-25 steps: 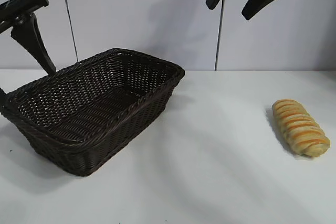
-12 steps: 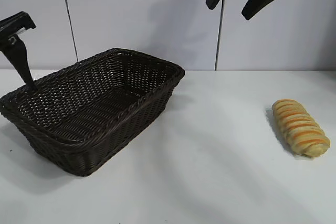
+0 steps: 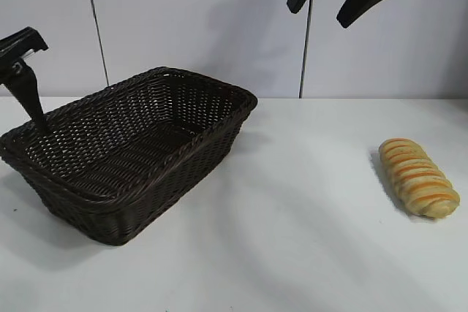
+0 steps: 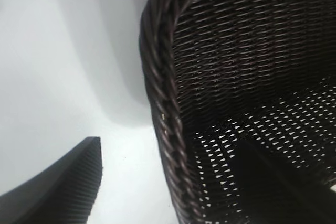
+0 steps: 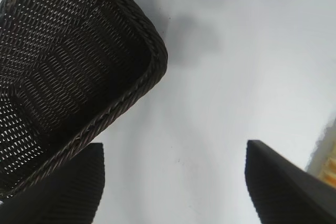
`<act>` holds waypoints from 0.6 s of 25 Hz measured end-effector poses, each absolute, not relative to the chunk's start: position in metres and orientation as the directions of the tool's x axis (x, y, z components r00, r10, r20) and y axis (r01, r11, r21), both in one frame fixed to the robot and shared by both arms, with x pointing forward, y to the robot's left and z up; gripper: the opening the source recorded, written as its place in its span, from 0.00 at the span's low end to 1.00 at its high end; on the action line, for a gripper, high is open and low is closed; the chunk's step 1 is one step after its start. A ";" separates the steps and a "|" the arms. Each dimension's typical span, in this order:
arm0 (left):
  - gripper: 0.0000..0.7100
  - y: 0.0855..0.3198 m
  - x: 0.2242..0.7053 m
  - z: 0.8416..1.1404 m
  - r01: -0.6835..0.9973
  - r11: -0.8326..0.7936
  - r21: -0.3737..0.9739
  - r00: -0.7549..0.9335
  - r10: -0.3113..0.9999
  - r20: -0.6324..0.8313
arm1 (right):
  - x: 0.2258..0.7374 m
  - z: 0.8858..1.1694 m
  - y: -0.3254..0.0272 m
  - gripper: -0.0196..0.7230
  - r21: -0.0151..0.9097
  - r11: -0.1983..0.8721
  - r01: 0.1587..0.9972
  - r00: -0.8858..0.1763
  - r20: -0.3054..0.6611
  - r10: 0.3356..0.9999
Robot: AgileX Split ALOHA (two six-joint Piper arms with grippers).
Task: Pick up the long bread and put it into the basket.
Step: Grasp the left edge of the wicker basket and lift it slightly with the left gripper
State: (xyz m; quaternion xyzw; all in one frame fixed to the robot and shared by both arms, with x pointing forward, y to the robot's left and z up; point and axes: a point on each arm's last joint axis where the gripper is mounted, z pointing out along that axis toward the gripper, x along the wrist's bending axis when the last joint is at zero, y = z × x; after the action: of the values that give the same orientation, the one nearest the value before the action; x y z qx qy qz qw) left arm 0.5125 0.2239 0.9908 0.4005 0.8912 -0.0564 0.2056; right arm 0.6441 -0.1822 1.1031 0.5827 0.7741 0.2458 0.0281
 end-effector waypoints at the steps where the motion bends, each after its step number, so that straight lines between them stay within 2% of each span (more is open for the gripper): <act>1: 0.72 0.224 0.513 0.991 0.737 0.673 0.065 -0.595 0.690 -0.412 | 0.644 1.103 -0.182 0.75 0.413 0.200 0.888 -0.319 0.243 0.916; 11: 0.72 0.224 0.515 0.990 0.726 0.684 0.072 -0.598 0.679 -0.425 | 0.644 1.103 -0.182 0.75 0.413 0.200 0.888 -0.319 0.243 0.916; 15: 0.72 0.222 0.519 0.976 0.722 0.691 0.033 -0.626 0.673 -0.395 | 0.644 1.103 -0.182 0.75 0.413 0.200 0.888 -0.319 0.243 0.916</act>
State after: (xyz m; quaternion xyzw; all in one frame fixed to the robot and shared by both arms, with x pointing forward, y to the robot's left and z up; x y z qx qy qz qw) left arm 0.5193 0.2220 0.9757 0.3879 0.8993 -0.0645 0.1916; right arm 0.6441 -0.1822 1.1031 0.5827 0.7741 0.2458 0.0281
